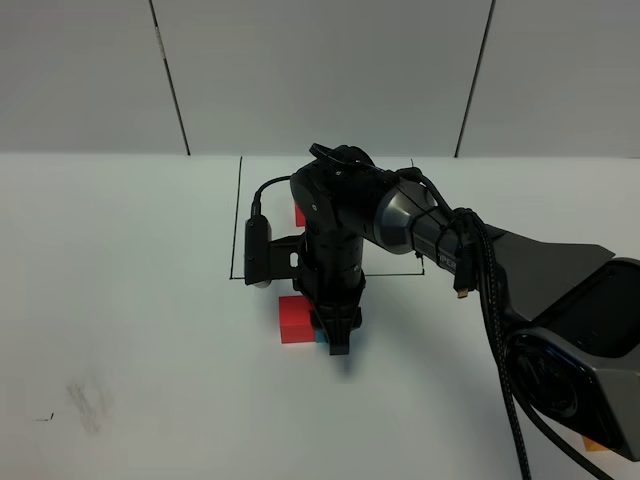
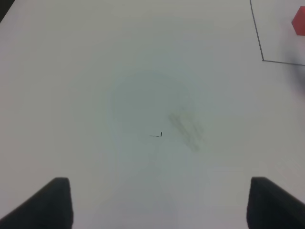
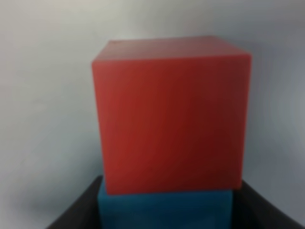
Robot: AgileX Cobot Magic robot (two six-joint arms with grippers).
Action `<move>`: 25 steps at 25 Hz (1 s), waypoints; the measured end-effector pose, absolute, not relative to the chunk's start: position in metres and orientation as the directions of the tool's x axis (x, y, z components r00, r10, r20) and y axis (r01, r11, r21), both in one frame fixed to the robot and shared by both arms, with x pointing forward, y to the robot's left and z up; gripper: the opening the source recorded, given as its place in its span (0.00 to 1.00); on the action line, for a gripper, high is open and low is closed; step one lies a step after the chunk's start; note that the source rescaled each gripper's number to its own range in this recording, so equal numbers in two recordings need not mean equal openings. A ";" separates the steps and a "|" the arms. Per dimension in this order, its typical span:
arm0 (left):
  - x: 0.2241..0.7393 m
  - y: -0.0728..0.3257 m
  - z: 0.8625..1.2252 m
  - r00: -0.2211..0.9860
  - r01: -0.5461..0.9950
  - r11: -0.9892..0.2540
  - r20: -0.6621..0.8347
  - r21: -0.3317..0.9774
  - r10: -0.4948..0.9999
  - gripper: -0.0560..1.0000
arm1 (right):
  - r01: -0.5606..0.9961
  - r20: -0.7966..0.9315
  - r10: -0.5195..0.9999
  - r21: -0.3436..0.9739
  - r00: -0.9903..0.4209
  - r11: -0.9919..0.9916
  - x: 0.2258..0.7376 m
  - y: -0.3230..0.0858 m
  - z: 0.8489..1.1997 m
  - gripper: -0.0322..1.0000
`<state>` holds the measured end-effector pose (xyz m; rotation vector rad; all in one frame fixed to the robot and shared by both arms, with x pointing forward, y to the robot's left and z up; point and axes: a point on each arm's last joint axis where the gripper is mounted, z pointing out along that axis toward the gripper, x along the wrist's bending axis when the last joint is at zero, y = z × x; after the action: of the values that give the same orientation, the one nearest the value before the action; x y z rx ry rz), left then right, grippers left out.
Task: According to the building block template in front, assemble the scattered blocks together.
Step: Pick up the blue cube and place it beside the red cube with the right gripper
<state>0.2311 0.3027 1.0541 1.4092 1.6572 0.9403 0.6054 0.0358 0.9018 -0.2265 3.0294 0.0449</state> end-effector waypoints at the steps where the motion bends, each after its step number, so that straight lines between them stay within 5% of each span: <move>1: 0.231 0.303 1.054 -0.110 0.437 0.123 -0.083 0.891 0.991 0.95 | -0.150 -0.105 -0.147 0.022 -0.984 0.988 0.605 0.036 0.902 0.20; 7: 0.231 0.303 1.054 -0.110 0.437 0.123 -0.083 0.891 0.991 0.95 | -0.148 -0.094 -0.146 0.014 -0.985 0.989 0.604 0.035 0.902 0.22; 25: 0.231 0.303 1.054 -0.110 0.437 0.123 -0.083 0.891 0.991 0.95 | -0.110 -0.094 -0.110 0.004 -0.990 0.994 0.605 0.034 0.902 0.60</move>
<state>0.2311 0.3027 1.0541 1.4092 1.6572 0.9403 0.6046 0.0338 0.9017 -0.1683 3.0433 0.0143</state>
